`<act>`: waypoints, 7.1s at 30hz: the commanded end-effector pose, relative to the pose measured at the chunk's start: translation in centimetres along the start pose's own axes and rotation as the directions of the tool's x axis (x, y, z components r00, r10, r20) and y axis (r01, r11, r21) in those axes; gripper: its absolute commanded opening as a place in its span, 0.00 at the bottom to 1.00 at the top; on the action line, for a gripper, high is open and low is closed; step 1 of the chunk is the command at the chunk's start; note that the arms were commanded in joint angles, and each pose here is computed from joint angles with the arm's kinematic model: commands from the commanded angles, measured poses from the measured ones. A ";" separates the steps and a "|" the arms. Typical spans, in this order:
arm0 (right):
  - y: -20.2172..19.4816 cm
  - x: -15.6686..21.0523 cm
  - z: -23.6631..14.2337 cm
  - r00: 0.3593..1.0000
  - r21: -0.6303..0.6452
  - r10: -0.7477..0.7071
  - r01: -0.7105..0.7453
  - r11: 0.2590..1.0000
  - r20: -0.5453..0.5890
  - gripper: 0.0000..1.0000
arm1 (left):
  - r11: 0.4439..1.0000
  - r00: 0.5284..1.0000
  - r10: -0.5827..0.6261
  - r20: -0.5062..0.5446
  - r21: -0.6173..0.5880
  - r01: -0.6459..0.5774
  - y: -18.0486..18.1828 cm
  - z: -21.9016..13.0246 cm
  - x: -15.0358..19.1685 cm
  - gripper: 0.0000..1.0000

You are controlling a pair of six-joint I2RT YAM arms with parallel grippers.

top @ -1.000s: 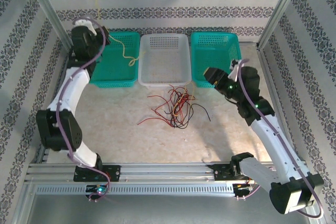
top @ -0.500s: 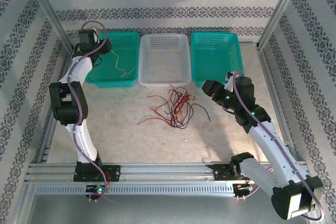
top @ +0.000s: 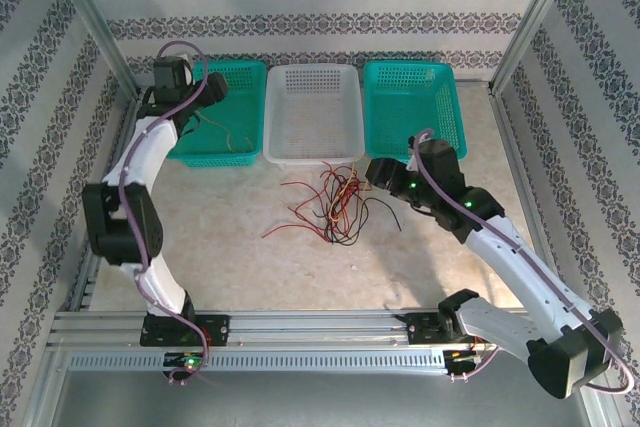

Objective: Untangle the cables

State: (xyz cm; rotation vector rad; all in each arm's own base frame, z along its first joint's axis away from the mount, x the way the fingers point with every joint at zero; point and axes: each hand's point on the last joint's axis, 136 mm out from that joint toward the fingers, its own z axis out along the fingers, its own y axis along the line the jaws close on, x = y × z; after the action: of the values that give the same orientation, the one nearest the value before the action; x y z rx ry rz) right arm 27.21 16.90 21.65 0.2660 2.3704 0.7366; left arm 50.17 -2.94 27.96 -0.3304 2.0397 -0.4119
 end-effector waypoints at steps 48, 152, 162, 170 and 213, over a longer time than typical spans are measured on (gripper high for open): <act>7.4 2.8 -1.6 0.955 -0.036 -0.296 0.296 0.955 0.007 0.00 | 0.689 0.929 0.264 -0.259 0.724 0.006 -18.8 -16.5 23.5 0.65; -4.8 3.7 12.8 0.966 0.173 -0.092 0.136 0.975 -0.243 0.65 | 0.814 0.883 0.110 -0.456 0.551 0.183 -12.5 -12.8 22.2 0.67; -6.9 7.5 14.3 0.927 0.251 -0.111 0.210 0.945 -0.357 0.11 | 0.835 0.891 0.010 -0.454 0.495 0.242 -10.8 -12.4 23.6 0.61; -4.0 11.9 9.3 0.881 0.203 -0.284 0.378 0.903 -0.379 0.00 | 0.820 0.890 0.012 -0.456 0.514 0.252 -12.0 -11.3 23.4 0.58; -0.3 6.5 -1.2 0.912 0.213 -0.378 0.406 0.889 -0.163 0.57 | 0.898 0.911 0.156 -0.381 0.439 0.030 -17.1 -4.1 21.6 0.56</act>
State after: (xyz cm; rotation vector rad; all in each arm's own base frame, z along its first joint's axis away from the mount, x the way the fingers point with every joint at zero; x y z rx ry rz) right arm 20.80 18.16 17.07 -0.1832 2.5672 0.2550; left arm 36.19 -25.62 19.61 0.0983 2.2669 -0.9415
